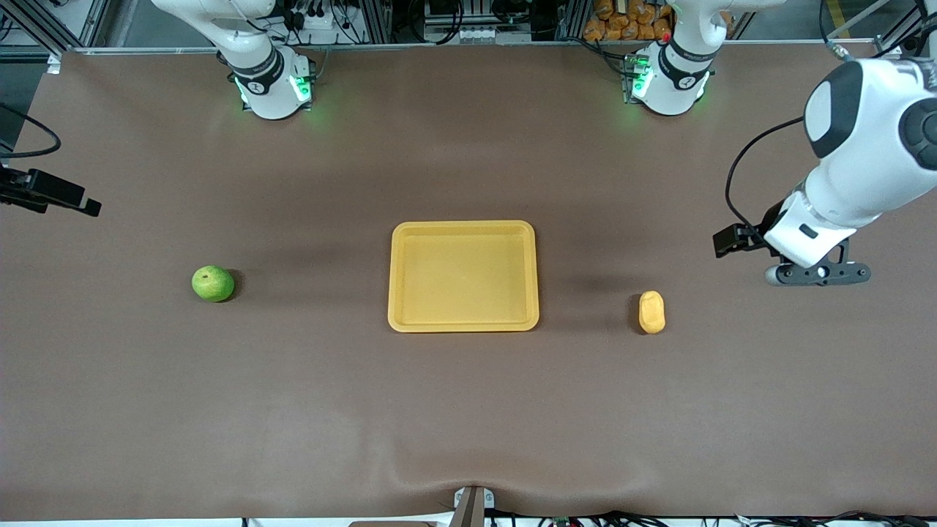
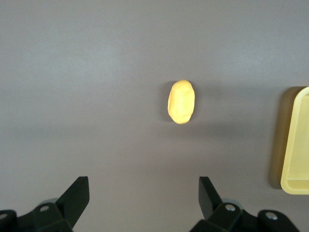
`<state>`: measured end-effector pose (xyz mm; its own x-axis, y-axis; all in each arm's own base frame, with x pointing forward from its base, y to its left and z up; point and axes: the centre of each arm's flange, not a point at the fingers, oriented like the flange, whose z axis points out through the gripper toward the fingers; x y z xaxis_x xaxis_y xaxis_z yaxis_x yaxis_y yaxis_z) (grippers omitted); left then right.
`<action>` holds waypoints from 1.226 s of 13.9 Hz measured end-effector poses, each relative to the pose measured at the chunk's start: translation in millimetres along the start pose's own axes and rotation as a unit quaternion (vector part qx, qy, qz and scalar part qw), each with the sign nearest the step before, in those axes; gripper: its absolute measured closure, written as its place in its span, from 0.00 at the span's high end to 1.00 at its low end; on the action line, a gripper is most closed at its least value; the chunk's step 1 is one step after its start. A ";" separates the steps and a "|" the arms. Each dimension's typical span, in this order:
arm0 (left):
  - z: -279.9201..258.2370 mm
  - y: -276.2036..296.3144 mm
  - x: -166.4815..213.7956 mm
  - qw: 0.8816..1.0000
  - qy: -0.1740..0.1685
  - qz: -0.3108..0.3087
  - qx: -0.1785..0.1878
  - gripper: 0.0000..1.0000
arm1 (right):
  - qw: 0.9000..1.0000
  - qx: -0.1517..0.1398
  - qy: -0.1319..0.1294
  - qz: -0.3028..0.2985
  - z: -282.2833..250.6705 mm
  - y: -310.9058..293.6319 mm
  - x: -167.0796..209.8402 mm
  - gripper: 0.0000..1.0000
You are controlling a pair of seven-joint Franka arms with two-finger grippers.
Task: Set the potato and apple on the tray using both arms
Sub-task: 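Move the left gripper down over the yellow potato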
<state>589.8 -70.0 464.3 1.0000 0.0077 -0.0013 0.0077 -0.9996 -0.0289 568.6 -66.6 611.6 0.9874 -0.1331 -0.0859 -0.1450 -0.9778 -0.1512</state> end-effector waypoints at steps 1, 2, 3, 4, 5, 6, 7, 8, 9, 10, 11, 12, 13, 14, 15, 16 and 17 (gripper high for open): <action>8.9 1.0 2.7 1.000 -0.001 0.001 -0.001 1.00 | 1.000 0.000 0.000 0.000 0.5 -0.1 0.5 1.00; 17.5 2.2 5.4 1.000 -0.003 0.001 -0.001 1.00 | 1.000 0.000 0.000 0.000 1.3 -0.5 1.0 1.00; 25.7 3.2 8.0 1.000 -0.005 0.002 -0.001 1.00 | 1.000 0.000 -0.001 -0.001 2.2 -1.0 1.6 1.00; 33.6 4.0 10.6 1.000 -0.006 0.002 -0.002 1.00 | 1.000 0.000 -0.002 -0.001 3.1 -1.2 2.2 1.00; 41.7 5.0 13.0 1.000 -0.008 0.003 -0.002 1.00 | 1.000 0.000 -0.002 -0.001 3.8 -1.3 2.6 1.00; 49.6 6.1 15.3 1.000 -0.010 0.004 -0.003 1.00 | 1.000 0.000 -0.003 -0.001 4.2 -1.5 2.9 1.00; 57.4 7.4 17.6 1.000 -0.011 0.005 -0.003 1.00 | 1.000 0.000 -0.003 -0.001 4.5 -1.7 3.1 1.00; 65.2 8.8 20.1 1.000 -0.011 0.005 -0.004 1.00 | 1.000 0.000 -0.003 -0.002 4.6 -1.9 3.2 1.00; 73.1 10.3 22.8 1.000 -0.010 0.006 -0.005 1.00 | 1.000 0.000 -0.003 -0.002 4.5 -1.9 3.3 1.00; 80.4 12.6 25.4 1.000 -0.007 0.008 -0.006 1.00 | 1.000 0.000 -0.003 -0.002 4.4 -1.9 3.3 1.00; 87.6 15.9 27.4 1.000 -0.006 0.010 -0.007 1.00 | 1.000 0.000 -0.003 -0.002 4.4 -1.9 3.3 1.00; 93.9 18.7 29.0 1.000 -0.005 0.012 -0.008 1.00 | 1.000 0.000 -0.003 -0.002 4.4 -1.9 3.3 1.00; 99.9 20.5 30.6 1.000 -0.004 0.012 -0.008 1.00 | 1.000 0.000 -0.003 -0.002 4.4 -2.0 3.4 1.00; 105.8 21.4 32.5 1.000 -0.001 0.011 -0.009 1.00 | 1.000 0.000 -0.003 -0.002 4.4 -2.0 3.4 1.00; 111.5 21.9 34.2 1.000 0.002 0.011 -0.011 1.00 | 1.000 0.000 -0.003 -0.002 4.4 -2.0 3.4 1.00; 117.2 22.5 35.4 1.000 0.005 0.011 -0.011 1.00 | 1.000 0.000 -0.003 -0.002 4.5 -2.0 3.4 1.00; 122.9 23.0 36.2 1.000 0.007 0.011 -0.012 1.00 | 1.000 0.000 -0.003 -0.002 4.7 -2.0 3.6 1.00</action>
<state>626.0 -89.1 340.8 0.9998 -0.0150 0.0129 -0.0150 -0.9999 -0.0044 572.1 -64.4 606.9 0.9875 -0.1290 -0.0910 -0.1417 -0.9782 -0.1517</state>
